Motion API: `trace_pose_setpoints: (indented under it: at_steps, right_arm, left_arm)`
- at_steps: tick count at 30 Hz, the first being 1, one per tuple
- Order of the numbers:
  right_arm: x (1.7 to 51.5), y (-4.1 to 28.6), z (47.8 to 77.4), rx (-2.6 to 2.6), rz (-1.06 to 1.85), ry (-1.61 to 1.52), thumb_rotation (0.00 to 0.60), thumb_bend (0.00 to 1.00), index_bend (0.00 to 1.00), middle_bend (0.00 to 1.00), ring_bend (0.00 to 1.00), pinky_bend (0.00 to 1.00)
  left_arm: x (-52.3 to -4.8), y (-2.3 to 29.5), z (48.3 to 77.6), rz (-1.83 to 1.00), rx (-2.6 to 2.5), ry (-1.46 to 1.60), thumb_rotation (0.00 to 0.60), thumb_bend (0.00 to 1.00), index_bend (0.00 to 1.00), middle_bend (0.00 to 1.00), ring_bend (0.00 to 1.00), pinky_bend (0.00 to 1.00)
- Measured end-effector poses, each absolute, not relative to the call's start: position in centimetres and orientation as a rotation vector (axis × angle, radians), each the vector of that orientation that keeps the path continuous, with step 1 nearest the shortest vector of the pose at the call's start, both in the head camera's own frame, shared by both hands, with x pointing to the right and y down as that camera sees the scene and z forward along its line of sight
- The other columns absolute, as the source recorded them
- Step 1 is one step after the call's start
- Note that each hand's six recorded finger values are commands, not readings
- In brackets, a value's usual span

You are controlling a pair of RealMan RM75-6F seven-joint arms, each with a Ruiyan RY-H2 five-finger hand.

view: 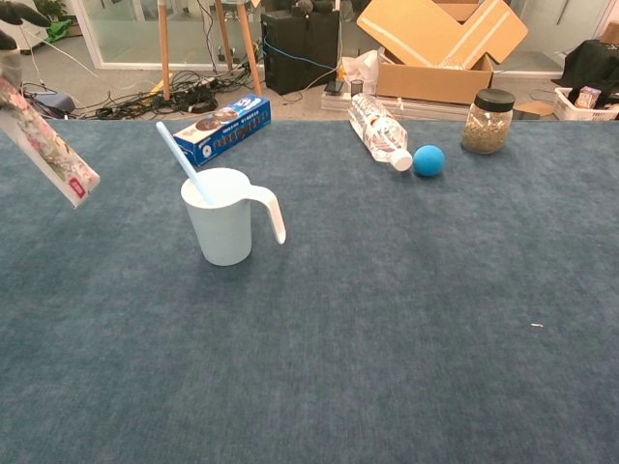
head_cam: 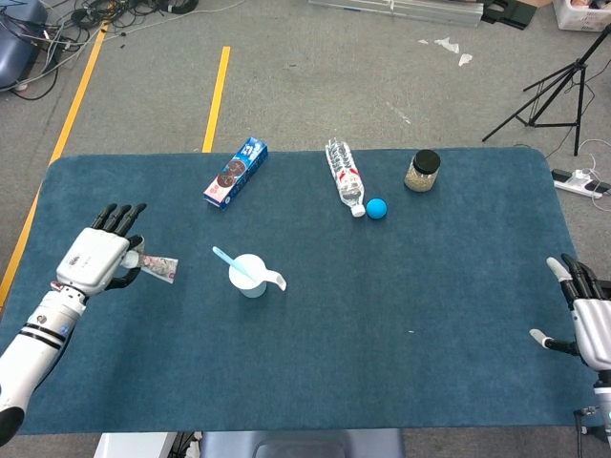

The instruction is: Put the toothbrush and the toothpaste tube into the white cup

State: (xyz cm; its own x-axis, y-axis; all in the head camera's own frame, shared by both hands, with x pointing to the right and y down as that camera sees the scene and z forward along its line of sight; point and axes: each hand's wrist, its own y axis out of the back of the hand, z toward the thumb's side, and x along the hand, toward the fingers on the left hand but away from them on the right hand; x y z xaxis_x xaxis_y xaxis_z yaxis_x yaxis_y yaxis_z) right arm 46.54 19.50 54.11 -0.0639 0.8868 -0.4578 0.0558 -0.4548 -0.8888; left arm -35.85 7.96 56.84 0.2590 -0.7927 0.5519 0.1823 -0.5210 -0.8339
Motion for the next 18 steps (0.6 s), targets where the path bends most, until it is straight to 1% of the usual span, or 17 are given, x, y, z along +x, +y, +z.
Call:
trace_pose_setpoints:
  at_steps: [11,18]
  right_arm:
    - [46.7,19.6,53.7,-1.535,1.585,-1.046,0.600,0.00,0.03,0.04,0.06,0.50]
    - [46.7,19.6,53.7,-1.534,1.583,-1.047,0.600,0.00,0.03,0.04,0.06,0.50]
  left_arm:
    - [-33.5,6.9,53.2,-1.365,-1.721,0.594,0.600,0.38,0.71,0.00,0.00,0.00]
    - [-31.2,7.2,52.5,-1.330,-1.822,0.591,0.600,0.38,0.71,0.00,0.00,0.00]
